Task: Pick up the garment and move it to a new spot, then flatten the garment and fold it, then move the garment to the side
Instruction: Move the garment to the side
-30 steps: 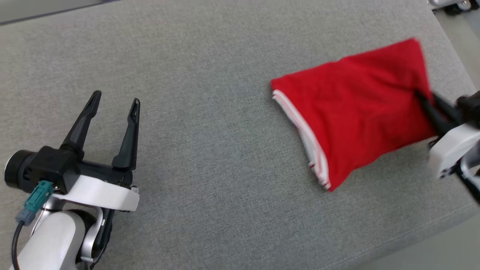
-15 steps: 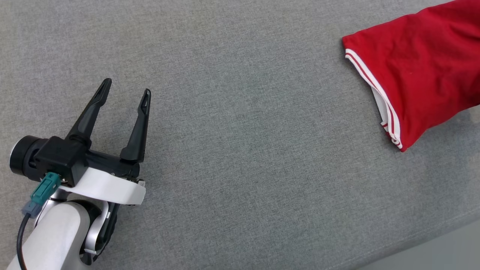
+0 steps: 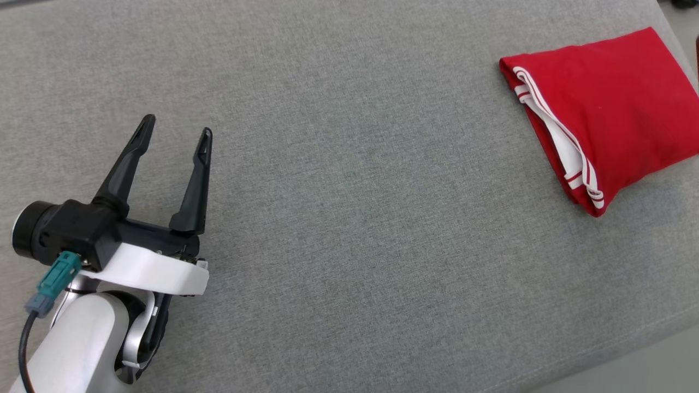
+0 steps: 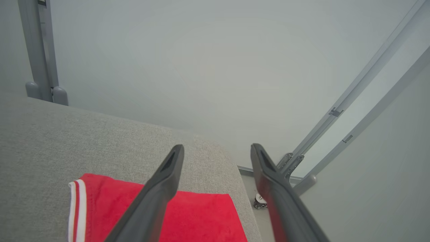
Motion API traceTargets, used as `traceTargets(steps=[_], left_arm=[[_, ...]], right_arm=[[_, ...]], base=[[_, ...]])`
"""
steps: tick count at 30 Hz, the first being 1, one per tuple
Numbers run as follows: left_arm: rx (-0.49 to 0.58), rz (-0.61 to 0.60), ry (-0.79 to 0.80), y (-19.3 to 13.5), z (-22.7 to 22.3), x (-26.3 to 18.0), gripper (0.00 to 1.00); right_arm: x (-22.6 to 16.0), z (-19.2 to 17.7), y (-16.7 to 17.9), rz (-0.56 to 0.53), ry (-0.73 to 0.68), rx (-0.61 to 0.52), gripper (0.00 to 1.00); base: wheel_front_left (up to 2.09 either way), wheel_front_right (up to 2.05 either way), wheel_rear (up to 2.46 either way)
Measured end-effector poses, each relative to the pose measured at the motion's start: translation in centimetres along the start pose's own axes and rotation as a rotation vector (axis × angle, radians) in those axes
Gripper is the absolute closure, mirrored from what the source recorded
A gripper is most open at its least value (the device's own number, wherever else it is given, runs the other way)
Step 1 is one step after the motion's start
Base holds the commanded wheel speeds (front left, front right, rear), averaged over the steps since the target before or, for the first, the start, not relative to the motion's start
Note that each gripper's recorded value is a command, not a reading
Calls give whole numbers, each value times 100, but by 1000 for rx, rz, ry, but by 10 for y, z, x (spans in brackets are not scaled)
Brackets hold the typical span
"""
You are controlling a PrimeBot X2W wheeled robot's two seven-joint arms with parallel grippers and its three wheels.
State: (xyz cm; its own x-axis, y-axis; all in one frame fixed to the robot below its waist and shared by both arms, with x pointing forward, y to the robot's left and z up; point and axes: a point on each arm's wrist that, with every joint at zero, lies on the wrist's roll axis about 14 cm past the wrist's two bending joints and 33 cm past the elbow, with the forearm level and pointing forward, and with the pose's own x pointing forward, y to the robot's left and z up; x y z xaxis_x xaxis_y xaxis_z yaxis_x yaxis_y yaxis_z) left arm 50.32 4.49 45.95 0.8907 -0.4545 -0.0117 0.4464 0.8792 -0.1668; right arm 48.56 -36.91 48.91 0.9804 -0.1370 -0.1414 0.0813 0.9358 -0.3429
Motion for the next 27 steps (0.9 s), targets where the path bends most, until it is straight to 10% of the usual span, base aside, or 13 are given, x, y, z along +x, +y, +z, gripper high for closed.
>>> traceTargets(steps=[10,27], left_arm=[[-10,139,-75,27,30,-28,0],[30,361,-129,61,64,-122,0]], right_arm=[[-32,76,68,31,-314,223,0],[-89,80,161,197,-255,464,0]], base=[[0,0,0],[0,0,0]])
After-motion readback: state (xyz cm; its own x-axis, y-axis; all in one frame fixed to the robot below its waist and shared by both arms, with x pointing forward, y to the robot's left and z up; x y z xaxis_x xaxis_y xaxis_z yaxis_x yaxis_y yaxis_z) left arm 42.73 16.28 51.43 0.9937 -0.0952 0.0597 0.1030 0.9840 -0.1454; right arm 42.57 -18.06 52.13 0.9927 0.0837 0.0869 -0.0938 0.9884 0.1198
